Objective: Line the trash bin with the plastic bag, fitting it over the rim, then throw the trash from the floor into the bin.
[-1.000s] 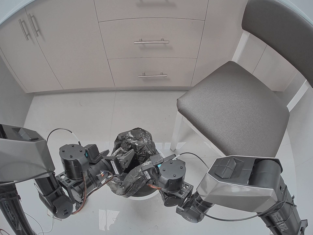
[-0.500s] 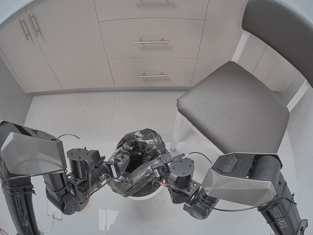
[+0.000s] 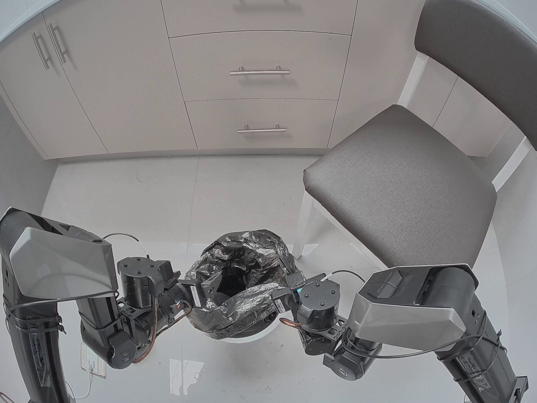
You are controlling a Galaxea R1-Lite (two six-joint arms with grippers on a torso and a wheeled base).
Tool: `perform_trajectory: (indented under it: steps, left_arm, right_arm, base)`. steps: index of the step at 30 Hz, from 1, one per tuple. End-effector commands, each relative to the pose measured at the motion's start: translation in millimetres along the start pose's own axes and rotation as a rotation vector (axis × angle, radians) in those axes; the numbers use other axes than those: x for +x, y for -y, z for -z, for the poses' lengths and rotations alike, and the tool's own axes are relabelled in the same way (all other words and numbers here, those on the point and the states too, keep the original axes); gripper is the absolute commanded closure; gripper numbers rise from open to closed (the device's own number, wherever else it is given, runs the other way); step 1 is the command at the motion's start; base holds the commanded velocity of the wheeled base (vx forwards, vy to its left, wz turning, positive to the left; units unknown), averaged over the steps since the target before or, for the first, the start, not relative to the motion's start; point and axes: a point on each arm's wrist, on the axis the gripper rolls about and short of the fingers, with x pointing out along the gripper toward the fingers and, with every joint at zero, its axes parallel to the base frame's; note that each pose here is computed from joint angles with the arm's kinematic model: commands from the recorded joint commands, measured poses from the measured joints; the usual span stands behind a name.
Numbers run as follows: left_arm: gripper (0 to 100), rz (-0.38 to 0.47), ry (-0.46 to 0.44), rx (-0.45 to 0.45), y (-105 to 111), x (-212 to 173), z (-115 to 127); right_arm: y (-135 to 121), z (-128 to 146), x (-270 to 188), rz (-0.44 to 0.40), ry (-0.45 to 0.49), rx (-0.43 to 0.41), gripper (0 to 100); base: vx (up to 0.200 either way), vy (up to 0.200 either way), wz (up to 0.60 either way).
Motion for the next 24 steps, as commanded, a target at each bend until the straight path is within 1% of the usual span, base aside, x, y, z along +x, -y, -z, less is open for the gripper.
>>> perform_trajectory:
  steps: [1, 6, 12, 20, 24]
  left_arm:
    - [0, -0.001, -0.002, 0.0, 0, 0, 1]
    - [0, 0.0, -0.001, 0.0, 0, 0, 0]
    - [0, -0.001, -0.002, 0.0, 0, 0, 1]
    - [0, 0.0, 0.001, 0.0, 1, -1, 0]
    - [0, 0.0, -0.001, 0.0, 0, 0, 0]
  right_arm:
    - [2, 11, -6, -0.007, -0.029, -0.023, 100]
    - [0, 18, -26, -0.049, -0.073, -0.056, 100]
    - [-5, 20, -44, -0.091, -0.101, -0.053, 100]
    - [-7, 24, -46, -0.099, -0.109, -0.055, 100]
    - [-5, 24, -43, -0.087, -0.107, -0.051, 100]
  base:
    - [0.0, 0.0, 0.0]
    - [0.0, 0.0, 0.0]
    - [0.0, 0.0, 0.0]
    - [0.0, 0.0, 0.0]
    - [0.0, 0.0, 0.0]
